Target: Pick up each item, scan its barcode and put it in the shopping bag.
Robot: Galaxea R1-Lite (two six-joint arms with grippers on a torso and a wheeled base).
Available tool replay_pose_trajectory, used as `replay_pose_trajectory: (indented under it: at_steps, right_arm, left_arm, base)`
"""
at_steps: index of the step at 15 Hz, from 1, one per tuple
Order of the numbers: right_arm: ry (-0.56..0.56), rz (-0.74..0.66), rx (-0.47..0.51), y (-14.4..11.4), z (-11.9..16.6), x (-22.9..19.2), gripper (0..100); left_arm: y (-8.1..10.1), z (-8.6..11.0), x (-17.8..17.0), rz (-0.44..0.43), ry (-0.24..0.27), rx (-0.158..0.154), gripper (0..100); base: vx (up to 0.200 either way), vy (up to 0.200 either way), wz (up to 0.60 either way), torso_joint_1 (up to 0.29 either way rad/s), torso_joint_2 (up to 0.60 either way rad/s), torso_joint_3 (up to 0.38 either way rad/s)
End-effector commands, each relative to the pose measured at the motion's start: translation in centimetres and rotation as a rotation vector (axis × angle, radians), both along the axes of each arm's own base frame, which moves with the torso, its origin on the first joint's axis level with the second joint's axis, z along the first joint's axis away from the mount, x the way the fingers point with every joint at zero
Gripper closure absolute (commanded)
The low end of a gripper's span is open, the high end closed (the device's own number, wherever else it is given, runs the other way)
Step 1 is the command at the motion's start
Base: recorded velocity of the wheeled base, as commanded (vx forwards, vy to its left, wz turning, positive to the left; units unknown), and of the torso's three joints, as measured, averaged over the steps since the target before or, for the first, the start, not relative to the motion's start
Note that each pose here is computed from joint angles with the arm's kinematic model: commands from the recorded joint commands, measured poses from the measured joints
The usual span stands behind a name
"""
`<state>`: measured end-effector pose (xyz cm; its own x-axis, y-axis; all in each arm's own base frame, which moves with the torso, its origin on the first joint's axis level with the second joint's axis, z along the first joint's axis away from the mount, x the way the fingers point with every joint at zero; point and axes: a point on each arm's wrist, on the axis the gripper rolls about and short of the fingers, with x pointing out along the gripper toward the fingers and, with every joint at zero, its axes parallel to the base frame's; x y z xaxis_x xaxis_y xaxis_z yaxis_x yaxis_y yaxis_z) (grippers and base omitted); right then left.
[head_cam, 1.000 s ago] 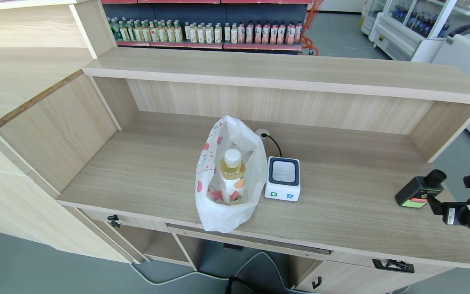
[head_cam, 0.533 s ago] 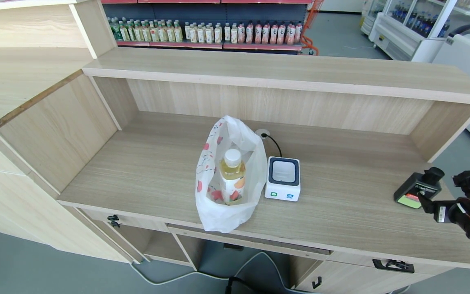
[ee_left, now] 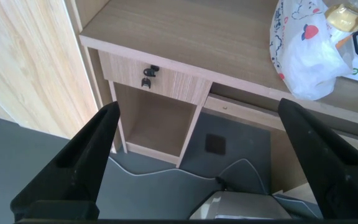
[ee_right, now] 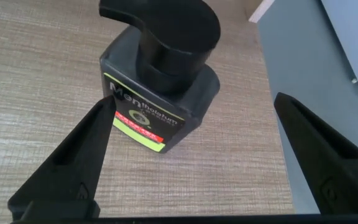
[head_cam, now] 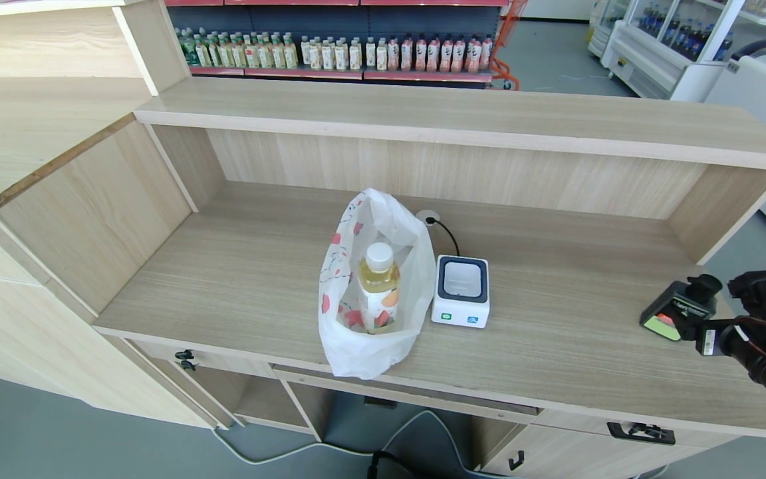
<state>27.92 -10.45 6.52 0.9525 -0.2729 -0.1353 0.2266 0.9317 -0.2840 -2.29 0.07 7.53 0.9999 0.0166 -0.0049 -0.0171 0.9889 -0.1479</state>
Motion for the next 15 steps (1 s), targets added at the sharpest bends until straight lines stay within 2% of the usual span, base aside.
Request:
replay_pose_trajectory:
  at_steps: [1, 9, 10, 15]
  right_arm:
    - [-0.001, 0.018, -0.005, 0.1, -0.5, 1.1, 0]
    - [0.007, 0.068, -0.006, 0.4, -0.9, 1.5, 0]
    - [0.008, 0.073, -0.01, 0.4, -1.0, 1.7, 100]
    - [0.02, 0.103, -0.033, 1.1, -1.5, 2.3, 100]
  left_arm:
    - [0.0, 0.0, 0.0, 0.0, 0.0, 0.0, 0]
    - [0.0, 0.0, 0.0, 0.0, 0.0, 0.0, 0]
    - [0.0, 0.0, 0.0, 0.0, 0.0, 0.0, 0]
    - [0.0, 0.0, 0.0, 0.0, 0.0, 0.0, 0]
  base:
    - [0.0, 0.0, 0.0, 0.0, 0.0, 0.0]
    - [0.0, 0.0, 0.0, 0.0, 0.0, 0.0]
    - [0.0, 0.0, 0.0, 0.0, 0.0, 0.0]
    - [0.0, 0.0, 0.0, 0.0, 0.0, 0.0]
